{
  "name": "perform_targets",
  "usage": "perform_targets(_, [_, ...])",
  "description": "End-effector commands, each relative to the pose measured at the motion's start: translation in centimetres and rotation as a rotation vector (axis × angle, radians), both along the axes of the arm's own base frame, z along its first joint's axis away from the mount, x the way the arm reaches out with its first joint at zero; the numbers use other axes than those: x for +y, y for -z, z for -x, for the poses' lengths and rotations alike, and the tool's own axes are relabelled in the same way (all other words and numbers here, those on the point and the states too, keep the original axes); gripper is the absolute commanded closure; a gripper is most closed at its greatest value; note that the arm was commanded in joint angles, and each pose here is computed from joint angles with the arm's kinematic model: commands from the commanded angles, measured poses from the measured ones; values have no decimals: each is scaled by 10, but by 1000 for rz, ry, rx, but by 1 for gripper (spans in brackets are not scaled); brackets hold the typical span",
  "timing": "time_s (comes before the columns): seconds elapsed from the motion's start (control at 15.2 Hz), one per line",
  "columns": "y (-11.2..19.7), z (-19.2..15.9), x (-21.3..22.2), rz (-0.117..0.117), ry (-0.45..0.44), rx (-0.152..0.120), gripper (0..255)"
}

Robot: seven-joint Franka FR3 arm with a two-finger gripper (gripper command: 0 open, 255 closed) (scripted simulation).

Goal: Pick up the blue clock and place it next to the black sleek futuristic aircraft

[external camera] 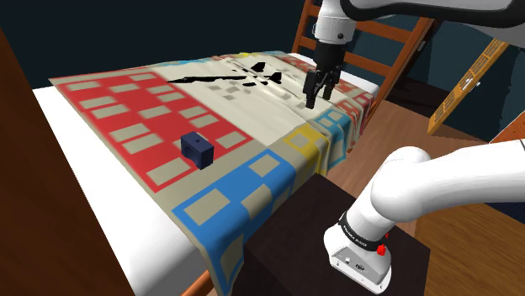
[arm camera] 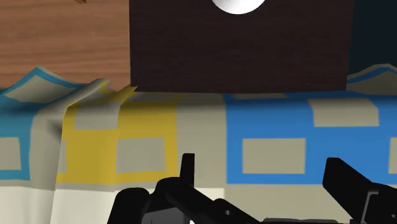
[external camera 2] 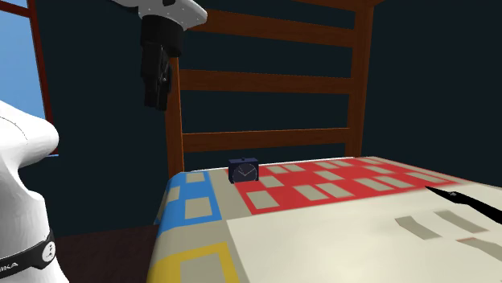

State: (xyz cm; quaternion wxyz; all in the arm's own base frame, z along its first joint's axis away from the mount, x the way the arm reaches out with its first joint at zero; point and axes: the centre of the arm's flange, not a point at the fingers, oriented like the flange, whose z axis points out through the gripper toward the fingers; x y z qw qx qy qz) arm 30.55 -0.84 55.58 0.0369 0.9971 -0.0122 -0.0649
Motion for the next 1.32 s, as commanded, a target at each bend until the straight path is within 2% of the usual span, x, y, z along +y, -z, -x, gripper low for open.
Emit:
perform_targets(0.0, [0, 0, 0, 0, 0, 0, 0])
perform_targets(1.25, [116, -137, 155, -55, 61, -80, 0])
